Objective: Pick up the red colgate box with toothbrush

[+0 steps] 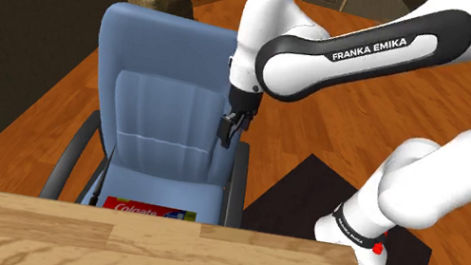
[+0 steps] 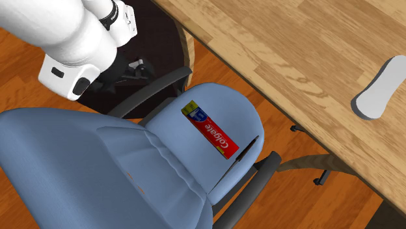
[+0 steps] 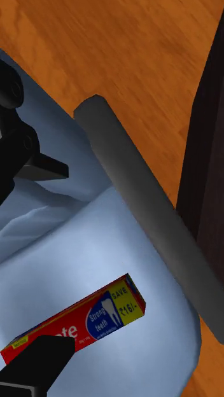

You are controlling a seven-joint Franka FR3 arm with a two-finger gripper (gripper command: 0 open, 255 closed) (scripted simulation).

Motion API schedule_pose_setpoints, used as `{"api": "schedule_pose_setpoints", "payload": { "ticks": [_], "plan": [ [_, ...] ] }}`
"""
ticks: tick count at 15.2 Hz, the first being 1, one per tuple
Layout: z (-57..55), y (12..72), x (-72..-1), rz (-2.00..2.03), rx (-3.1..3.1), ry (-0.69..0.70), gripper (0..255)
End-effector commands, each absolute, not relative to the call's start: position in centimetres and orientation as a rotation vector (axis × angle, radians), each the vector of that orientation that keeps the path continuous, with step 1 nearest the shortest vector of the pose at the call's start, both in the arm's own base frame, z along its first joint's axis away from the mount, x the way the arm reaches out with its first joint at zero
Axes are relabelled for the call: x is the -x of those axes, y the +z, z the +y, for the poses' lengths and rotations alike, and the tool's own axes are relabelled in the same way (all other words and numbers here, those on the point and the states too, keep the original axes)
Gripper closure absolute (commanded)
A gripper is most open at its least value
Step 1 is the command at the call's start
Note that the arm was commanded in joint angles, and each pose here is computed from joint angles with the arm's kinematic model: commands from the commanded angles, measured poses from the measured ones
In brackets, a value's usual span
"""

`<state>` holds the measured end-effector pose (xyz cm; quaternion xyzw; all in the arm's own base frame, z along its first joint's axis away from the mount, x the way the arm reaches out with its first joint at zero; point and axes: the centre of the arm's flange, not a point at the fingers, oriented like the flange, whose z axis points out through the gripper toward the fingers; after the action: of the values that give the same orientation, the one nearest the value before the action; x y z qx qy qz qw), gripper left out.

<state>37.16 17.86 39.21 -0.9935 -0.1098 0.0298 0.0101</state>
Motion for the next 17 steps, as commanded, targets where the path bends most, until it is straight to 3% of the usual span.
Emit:
{"api": "schedule_pose_setpoints", "payload": {
  "ticks": [1, 17],
  "plan": [
    [19.6, 37.3, -38.0, -0.376, 3.102, 0.094, 0],
    [33.4, 21.2, -42.4, -0.638, 3.103, 0.120, 0]
  ]
}}
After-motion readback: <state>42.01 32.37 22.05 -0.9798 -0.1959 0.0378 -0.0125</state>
